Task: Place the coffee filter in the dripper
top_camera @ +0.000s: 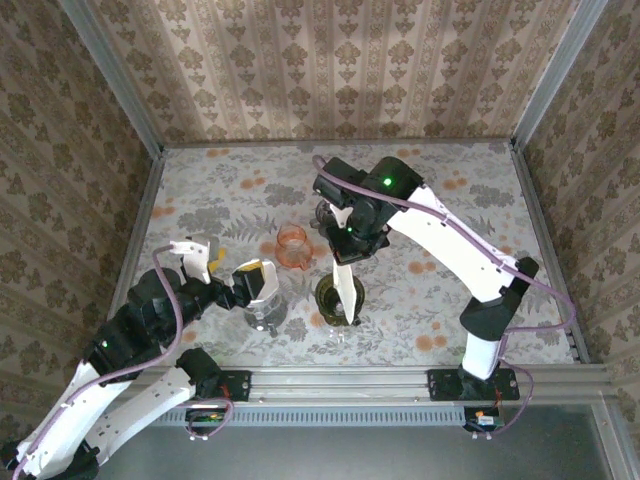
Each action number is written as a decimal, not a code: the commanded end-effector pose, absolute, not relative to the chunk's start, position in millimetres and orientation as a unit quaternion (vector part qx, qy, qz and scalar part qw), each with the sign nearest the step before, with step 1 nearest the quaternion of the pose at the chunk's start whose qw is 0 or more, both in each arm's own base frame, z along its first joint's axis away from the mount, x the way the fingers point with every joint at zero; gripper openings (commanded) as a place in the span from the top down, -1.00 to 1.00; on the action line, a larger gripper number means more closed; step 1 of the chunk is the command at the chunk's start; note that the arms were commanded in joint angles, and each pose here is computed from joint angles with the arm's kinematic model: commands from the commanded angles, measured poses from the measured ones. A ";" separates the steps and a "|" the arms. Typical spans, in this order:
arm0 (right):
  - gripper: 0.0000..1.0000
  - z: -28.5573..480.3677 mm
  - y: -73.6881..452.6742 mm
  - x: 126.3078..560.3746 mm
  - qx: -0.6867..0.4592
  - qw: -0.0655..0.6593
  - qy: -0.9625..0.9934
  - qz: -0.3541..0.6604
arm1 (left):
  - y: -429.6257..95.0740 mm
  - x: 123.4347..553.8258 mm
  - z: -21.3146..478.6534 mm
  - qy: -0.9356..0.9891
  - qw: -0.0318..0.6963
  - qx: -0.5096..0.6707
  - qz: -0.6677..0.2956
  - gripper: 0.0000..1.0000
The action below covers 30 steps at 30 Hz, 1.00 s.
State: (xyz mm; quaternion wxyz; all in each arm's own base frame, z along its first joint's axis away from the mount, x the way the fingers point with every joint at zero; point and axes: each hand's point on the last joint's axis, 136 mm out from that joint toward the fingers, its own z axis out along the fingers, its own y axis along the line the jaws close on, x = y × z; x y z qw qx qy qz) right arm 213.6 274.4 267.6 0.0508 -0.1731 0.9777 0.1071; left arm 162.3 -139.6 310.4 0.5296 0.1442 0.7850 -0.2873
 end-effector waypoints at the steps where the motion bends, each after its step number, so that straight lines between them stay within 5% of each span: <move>1: 1.00 261.7 245.5 199.7 -0.173 0.010 0.984 0.042 | -141.7 160.2 313.0 0.774 0.537 0.152 -0.297 -1.00; 30: 1.00 214.6 267.5 205.9 -0.176 0.021 0.984 0.030 | -171.3 149.9 307.7 0.775 0.491 0.209 -0.339 -0.94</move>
